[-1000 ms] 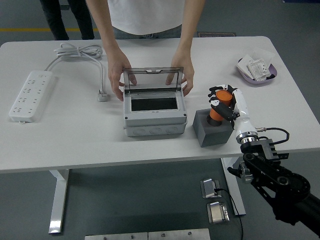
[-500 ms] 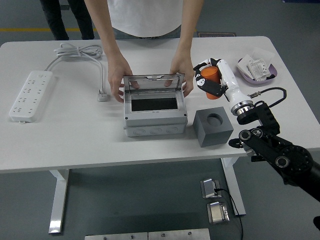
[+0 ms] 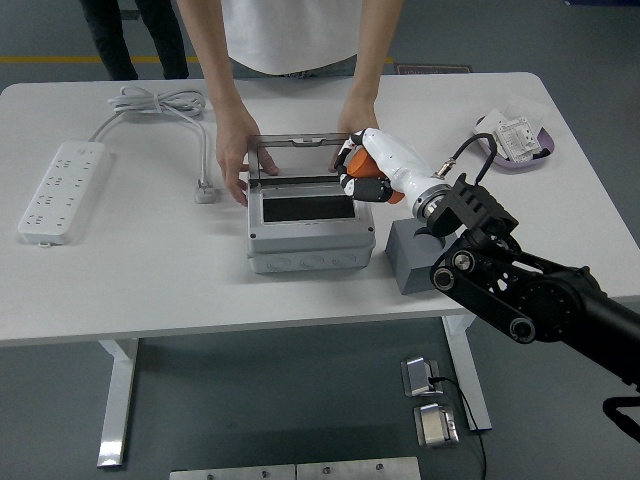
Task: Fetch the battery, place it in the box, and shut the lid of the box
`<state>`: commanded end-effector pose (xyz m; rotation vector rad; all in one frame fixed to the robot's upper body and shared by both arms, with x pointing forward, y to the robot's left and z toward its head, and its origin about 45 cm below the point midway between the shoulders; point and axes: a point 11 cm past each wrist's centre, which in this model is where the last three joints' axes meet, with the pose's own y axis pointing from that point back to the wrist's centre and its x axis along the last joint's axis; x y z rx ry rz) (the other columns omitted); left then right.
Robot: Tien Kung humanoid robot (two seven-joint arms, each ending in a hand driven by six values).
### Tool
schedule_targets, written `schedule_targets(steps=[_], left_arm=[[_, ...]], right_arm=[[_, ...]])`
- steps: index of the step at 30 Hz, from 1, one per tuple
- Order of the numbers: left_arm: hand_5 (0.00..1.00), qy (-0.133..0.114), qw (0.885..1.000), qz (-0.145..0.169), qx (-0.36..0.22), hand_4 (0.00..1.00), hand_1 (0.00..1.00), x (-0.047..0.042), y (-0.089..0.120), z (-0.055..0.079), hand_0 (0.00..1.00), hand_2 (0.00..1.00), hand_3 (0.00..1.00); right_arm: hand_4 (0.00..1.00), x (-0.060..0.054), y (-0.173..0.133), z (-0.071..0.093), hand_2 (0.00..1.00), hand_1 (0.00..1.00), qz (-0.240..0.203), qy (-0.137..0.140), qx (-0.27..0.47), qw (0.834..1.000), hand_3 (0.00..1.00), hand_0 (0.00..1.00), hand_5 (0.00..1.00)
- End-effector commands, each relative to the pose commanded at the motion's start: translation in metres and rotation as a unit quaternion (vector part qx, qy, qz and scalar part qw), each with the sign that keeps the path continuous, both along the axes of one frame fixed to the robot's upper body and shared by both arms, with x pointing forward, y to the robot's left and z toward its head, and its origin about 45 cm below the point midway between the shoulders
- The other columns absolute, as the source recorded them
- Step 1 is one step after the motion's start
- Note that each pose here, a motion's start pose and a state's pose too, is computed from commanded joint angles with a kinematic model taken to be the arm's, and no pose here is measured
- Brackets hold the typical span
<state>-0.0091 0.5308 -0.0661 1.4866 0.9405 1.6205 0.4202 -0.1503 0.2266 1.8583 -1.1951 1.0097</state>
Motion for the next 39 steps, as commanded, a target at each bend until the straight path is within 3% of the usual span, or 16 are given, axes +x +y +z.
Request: schedule_targets(steps=[8,14,24,39], left_arm=[[0.15,0.0,1.0,-0.001,0.001,0.695,0.693,0.0021,0.002,0.001,0.609,0.624,0.65],[0.148,0.0,1.0,-0.002,0.001,0.694,0.693,0.0035,0.002,0.001,0.61,0.623,0.651],[0.147,0.001,1.0,-0.005,0.003,0.691,0.693,0.0048,0.004,0.002,0.61,0.623,0.649],[0.144,-0.003,1.0,-0.013,0.005,0.688,0.693,0.0117,0.006,0.004,0.61,0.621,0.649]], right_arm=[[0.002,-0.009,0.038,-0.006,0.35,0.214,0.052,-0.019,-0.062,0.997,0.272,0.215,0.002],[0.002,-0.005,0.052,-0.01,0.35,0.215,0.068,-0.024,-0.065,0.995,0.271,0.211,0.002],[0.002,0.007,0.063,-0.008,0.348,0.214,0.08,-0.054,-0.067,0.993,0.271,0.214,0.002],[0.002,0.007,0.06,-0.027,0.356,0.231,0.08,-0.056,-0.064,0.993,0.274,0.228,0.002]])
